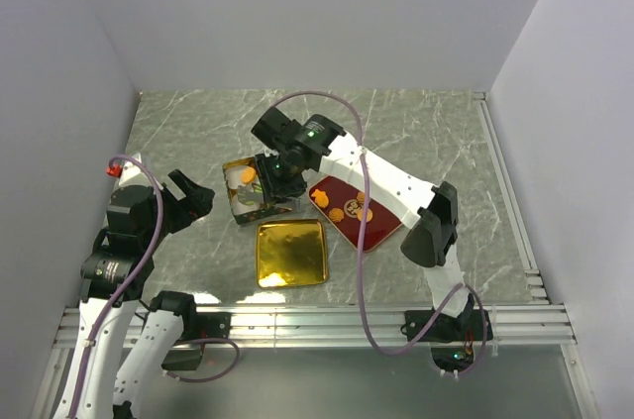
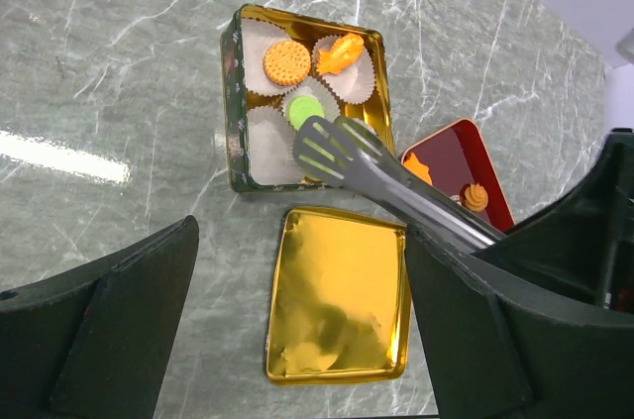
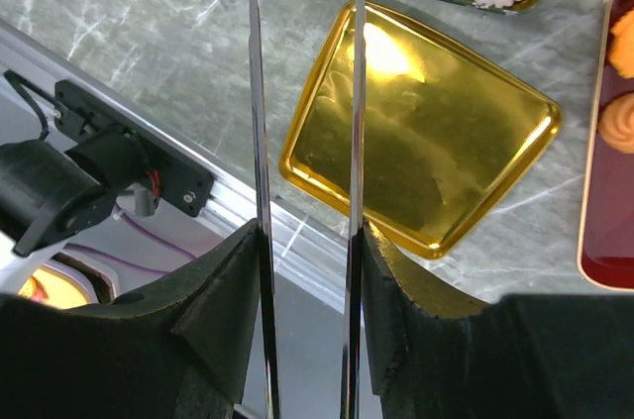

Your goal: Pack the cookies

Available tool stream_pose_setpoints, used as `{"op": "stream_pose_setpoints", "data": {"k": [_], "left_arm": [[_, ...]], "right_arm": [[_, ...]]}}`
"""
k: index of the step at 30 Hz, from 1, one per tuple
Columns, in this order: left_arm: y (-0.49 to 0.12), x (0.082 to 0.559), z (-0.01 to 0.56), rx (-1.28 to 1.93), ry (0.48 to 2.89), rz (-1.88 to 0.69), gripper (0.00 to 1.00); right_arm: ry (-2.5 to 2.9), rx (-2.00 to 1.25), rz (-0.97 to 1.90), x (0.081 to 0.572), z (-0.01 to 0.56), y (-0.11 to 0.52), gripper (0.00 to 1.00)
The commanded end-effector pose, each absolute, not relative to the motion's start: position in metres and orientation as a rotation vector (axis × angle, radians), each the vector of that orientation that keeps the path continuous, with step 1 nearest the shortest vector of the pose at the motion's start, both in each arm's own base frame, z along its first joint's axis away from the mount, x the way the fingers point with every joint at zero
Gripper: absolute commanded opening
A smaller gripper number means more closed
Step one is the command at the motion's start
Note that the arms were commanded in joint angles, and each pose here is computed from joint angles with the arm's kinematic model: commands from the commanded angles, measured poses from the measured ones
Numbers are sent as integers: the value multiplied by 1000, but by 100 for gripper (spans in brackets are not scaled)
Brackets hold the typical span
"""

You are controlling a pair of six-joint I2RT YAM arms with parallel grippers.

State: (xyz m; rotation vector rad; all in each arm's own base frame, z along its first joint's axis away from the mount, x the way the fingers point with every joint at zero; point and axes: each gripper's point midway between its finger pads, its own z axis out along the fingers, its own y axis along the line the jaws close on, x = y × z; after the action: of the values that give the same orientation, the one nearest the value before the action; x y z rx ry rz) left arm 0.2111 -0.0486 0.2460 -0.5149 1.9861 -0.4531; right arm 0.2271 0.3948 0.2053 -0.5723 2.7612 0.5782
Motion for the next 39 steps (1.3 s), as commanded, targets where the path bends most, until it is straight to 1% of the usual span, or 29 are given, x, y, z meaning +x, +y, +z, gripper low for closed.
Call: {"op": "stream_pose_setpoints", "data": {"k": [1, 9, 23, 35, 39], "left_arm": [[-48, 215, 255, -509, 1940, -465, 91], [-48, 214, 256, -508, 1935, -466, 91], [-48, 214, 256, -507, 1936, -468, 91], [-49, 214, 256, -506, 1939, -467, 91], [-49, 215, 255, -505, 1941, -468, 91]], "right_arm": [[2683, -572, 691, 230, 226, 414, 47], [2724, -587, 673, 228, 202, 422, 47], [2752, -583, 596, 241, 175, 427, 48], [2728, -543, 587, 255, 180, 428, 55], [2721, -533, 582, 258, 183, 426, 56]]}}
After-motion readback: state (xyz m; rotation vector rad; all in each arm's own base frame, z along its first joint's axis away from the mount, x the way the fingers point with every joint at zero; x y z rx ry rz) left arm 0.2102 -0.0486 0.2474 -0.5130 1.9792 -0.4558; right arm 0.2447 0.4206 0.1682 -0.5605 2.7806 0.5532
